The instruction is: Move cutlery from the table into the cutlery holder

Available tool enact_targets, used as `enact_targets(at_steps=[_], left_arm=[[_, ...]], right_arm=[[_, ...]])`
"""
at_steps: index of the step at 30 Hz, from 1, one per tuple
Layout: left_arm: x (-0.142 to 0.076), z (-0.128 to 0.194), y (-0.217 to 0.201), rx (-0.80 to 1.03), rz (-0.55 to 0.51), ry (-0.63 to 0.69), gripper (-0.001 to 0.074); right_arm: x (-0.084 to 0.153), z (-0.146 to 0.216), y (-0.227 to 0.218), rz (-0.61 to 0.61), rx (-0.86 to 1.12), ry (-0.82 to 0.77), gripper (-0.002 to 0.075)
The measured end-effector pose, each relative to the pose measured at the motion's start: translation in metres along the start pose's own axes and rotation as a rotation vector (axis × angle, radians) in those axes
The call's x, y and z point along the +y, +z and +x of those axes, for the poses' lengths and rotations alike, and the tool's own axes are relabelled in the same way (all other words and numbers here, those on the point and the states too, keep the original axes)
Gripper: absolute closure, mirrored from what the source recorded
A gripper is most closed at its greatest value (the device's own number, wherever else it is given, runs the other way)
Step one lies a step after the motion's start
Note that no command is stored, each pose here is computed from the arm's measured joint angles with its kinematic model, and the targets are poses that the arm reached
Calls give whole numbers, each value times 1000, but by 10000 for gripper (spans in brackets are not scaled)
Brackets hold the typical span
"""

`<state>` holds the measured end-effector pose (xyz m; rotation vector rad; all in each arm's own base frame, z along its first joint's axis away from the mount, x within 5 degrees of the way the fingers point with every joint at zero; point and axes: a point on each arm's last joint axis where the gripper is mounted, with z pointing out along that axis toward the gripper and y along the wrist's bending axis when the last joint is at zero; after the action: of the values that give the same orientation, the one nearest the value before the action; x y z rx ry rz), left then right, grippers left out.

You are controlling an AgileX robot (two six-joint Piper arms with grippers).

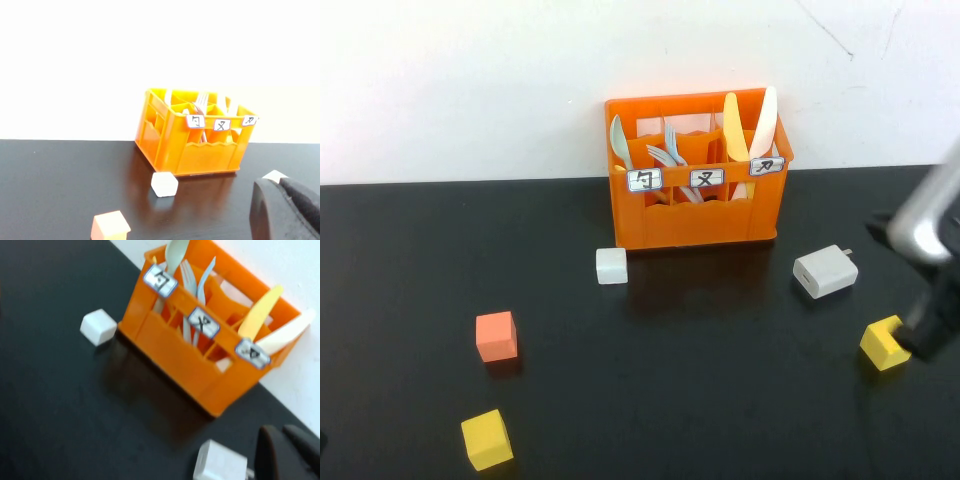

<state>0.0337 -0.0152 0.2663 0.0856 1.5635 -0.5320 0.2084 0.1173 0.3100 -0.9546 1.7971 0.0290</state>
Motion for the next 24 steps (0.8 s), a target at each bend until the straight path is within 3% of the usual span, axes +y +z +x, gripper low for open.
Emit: enact_targets(at_steps=[15,24], left_arm=[[1,1,0,-6,-3,12,736],[5,12,4,-9,-14,45,736]], right_arm=[[40,75,-86,14,-76,76,728],[51,95,-122,-18,-51,84,728]])
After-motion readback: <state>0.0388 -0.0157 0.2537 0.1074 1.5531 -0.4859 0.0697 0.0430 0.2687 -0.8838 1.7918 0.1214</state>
